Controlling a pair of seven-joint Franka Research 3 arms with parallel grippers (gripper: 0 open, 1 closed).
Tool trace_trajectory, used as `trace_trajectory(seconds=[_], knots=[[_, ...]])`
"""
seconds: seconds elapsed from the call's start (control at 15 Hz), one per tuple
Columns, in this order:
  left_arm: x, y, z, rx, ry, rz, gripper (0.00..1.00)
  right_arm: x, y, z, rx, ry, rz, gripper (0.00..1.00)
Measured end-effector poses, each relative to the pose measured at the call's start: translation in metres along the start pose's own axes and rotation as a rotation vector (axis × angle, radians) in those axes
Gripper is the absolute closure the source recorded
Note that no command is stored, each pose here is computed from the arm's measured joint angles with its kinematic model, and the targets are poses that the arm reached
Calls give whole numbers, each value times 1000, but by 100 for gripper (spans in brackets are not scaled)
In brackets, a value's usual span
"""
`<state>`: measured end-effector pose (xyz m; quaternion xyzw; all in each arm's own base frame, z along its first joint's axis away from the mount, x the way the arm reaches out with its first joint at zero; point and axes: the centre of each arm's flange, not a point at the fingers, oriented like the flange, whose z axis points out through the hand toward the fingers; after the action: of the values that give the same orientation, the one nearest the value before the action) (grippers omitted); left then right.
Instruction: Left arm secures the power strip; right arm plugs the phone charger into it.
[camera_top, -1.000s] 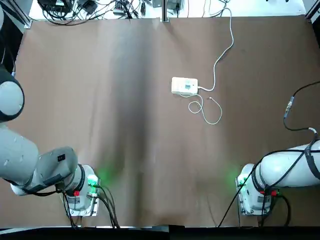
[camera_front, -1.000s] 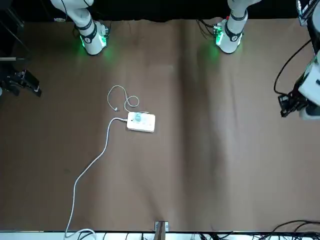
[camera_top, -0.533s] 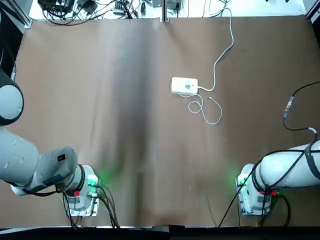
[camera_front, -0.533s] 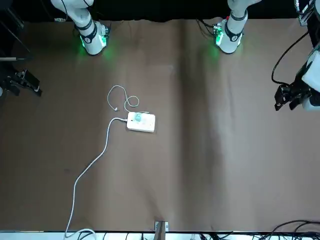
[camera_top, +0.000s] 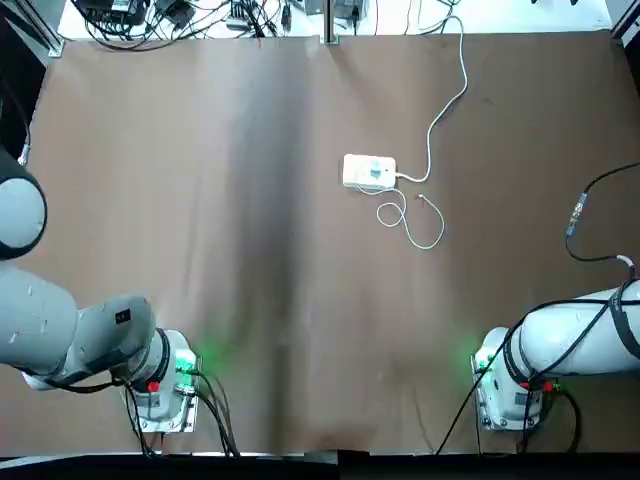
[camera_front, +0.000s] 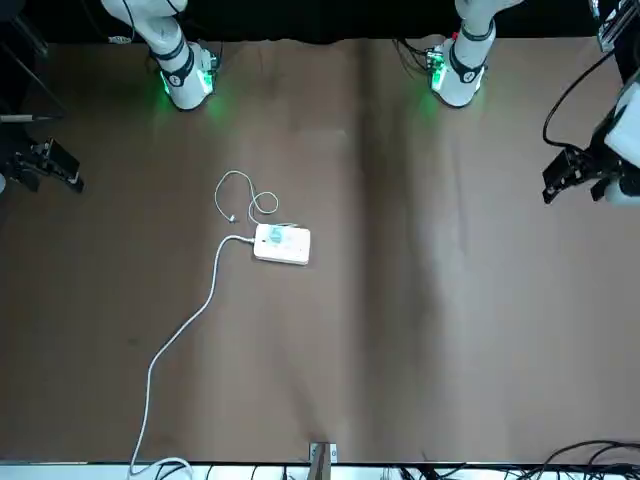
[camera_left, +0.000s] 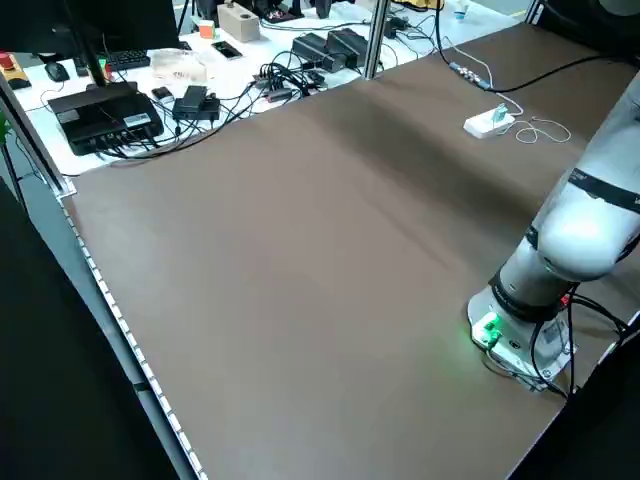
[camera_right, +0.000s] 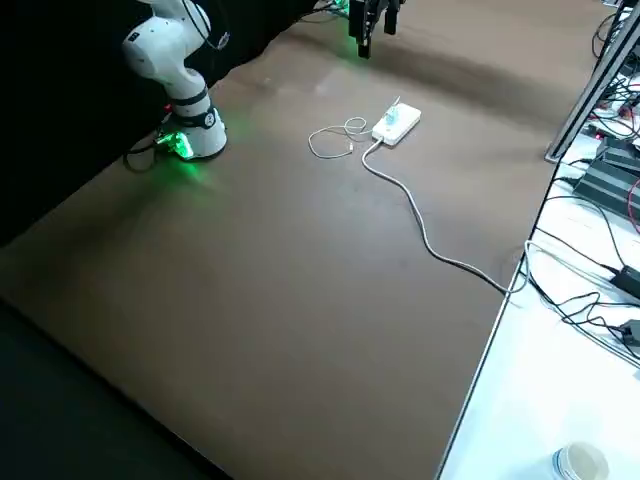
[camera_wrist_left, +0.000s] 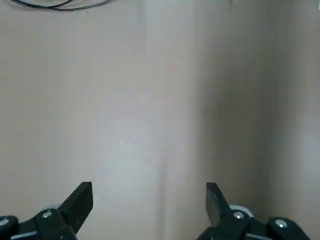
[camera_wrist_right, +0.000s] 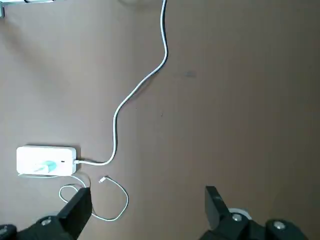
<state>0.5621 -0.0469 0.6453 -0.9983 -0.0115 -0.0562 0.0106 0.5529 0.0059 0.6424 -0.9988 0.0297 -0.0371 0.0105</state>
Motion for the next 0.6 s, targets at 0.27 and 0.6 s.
trace_trajectory(seconds=[0.27, 0.6], knots=[[-4, -24, 0, -34, -31, -44, 0, 0, 0, 0, 0, 0, 0, 0], [-11, -35, -1, -36, -35, -62, 0, 0, 1, 0, -1, -1, 2, 0]])
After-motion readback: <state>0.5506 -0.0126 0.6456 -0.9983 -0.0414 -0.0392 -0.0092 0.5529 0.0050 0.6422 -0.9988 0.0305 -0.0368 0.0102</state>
